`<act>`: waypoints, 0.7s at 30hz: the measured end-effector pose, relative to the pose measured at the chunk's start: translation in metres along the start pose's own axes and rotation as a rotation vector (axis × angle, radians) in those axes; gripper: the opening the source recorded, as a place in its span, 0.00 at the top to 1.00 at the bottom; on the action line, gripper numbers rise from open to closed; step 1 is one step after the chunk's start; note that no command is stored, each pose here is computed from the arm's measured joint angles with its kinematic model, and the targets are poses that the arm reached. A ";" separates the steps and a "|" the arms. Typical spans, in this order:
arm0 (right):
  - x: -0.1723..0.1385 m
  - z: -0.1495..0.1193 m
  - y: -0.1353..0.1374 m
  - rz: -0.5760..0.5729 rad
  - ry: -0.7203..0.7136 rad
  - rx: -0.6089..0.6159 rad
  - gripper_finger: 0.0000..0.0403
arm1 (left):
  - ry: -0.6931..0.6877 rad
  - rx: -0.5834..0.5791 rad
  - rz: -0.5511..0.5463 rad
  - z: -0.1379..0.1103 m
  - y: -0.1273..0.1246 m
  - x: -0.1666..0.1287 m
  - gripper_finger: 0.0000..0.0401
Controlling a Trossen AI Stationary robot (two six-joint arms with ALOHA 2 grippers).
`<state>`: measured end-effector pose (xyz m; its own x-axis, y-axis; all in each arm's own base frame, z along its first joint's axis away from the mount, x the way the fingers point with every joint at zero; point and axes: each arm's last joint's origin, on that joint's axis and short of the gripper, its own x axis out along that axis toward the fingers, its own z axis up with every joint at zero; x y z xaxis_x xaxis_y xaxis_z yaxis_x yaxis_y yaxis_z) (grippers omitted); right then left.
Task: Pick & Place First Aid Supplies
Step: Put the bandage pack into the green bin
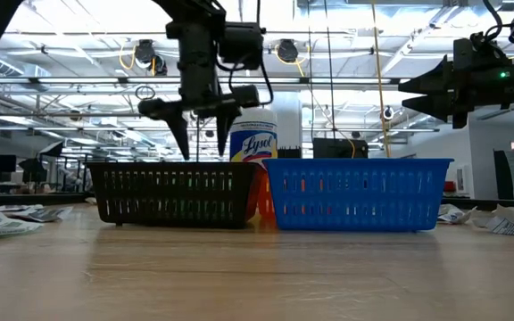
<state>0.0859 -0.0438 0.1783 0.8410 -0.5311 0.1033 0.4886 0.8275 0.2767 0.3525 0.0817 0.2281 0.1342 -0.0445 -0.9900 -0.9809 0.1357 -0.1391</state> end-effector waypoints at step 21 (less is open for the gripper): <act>0.000 0.000 0.000 0.000 0.000 0.000 0.40 | 0.010 -0.122 0.097 -0.104 0.033 -0.013 0.37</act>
<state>0.0859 -0.0438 0.1784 0.8409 -0.5312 0.1034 0.4886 0.8274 0.2768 0.3041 -0.0166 0.2389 0.0367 -0.0473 -0.9982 -0.9991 0.0190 -0.0376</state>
